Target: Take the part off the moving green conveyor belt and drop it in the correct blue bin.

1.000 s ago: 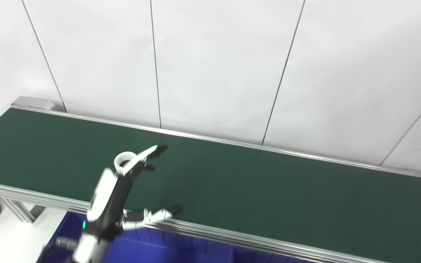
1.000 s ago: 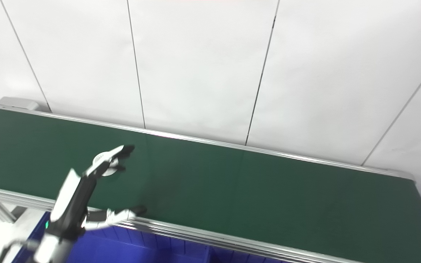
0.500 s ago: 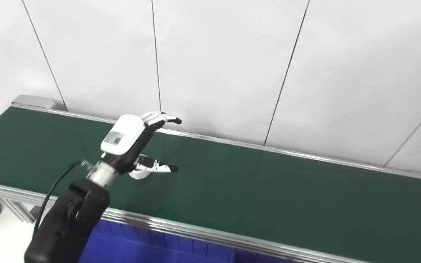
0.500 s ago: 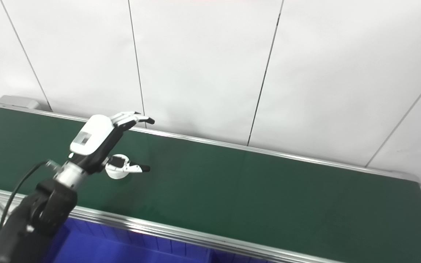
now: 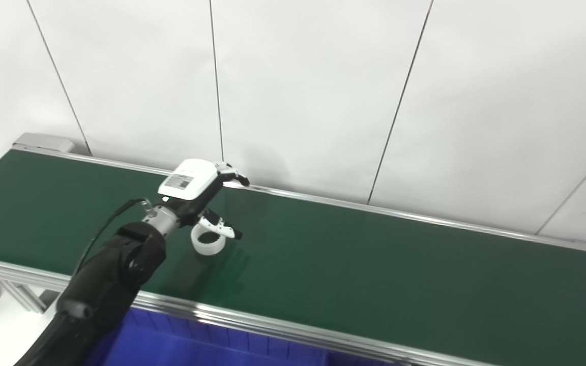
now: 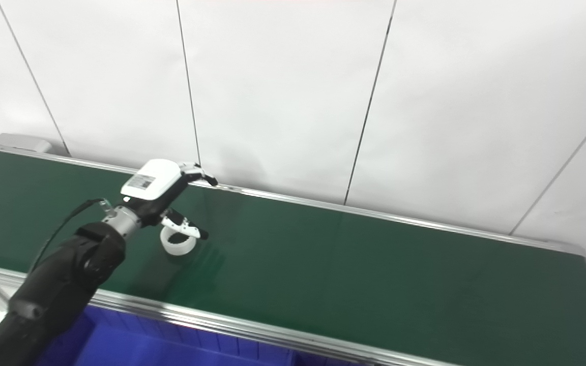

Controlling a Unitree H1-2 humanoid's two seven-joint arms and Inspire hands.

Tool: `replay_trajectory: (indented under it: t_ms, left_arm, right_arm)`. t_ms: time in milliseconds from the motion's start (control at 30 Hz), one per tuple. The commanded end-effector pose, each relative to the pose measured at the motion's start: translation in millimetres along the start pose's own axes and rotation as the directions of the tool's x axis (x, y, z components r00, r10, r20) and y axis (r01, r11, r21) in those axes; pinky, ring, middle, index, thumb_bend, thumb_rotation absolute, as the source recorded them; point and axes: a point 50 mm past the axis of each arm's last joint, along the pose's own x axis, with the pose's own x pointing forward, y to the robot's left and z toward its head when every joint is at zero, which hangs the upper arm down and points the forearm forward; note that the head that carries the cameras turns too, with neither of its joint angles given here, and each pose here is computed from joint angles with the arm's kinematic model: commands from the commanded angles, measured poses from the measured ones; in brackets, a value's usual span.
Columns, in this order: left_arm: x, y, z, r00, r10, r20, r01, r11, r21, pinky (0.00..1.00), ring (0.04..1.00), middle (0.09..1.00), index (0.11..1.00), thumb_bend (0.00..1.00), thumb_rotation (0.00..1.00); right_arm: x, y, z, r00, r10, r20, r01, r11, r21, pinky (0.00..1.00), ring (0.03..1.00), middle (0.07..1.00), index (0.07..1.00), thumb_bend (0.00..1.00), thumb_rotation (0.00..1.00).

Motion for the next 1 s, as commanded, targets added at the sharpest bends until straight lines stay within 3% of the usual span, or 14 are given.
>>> replay_trajectory:
  t_ms: [0,233,533,800,933,967]
  left_arm:
    - [14.6,22.8,-2.6,0.999,0.045,-0.001,-0.045,0.998,0.042,0.8,0.866,0.782,0.729,0.95,0.3]
    - [16.3,10.8,-9.3,0.998,-0.043,-0.046,0.046,0.996,0.073,0.8,0.866,0.775,0.736,0.94,0.28]
    - [17.4,-8.3,-12.9,0.994,-0.062,-0.094,0.072,0.992,0.108,0.78,0.845,0.765,0.739,0.96,0.33]
    - [17.6,-22.7,-6.6,0.995,-0.052,-0.091,0.067,0.982,0.176,0.72,0.765,0.699,0.685,0.97,0.22]
    - [18.1,-30.7,-0.4,0.997,-0.032,-0.073,0.044,0.986,0.162,0.67,0.664,0.628,0.622,0.92,0.12]
    - [18.3,-32.2,1.0,0.997,-0.029,-0.066,0.039,0.988,0.15,0.65,0.622,0.584,0.545,0.68,0.09]
  right_arm:
    - [0.4,2.9,12.1,0.996,-0.006,0.083,0.004,1.0,0.021,0.91,0.953,1.0,1.0,0.67,1.0]
    - [-1.6,6.8,13.6,0.996,-0.002,0.084,-0.001,0.999,0.035,0.92,0.958,1.0,1.0,0.68,1.0]
    - [-8.1,11.1,18.4,0.996,-0.006,0.088,0.002,0.999,0.05,0.91,0.954,1.0,1.0,0.72,1.0]
    - [-12.2,14.6,21.8,0.996,-0.007,0.092,0.001,0.998,0.059,0.91,0.948,1.0,1.0,0.74,1.0]
    - [-13.7,15.6,22.9,0.996,-0.007,0.093,0.001,0.998,0.06,0.91,0.945,0.999,1.0,0.76,1.0]
    - [-14.0,15.8,23.2,0.996,-0.007,0.093,0.001,0.998,0.061,0.91,0.941,0.994,1.0,0.76,1.0]
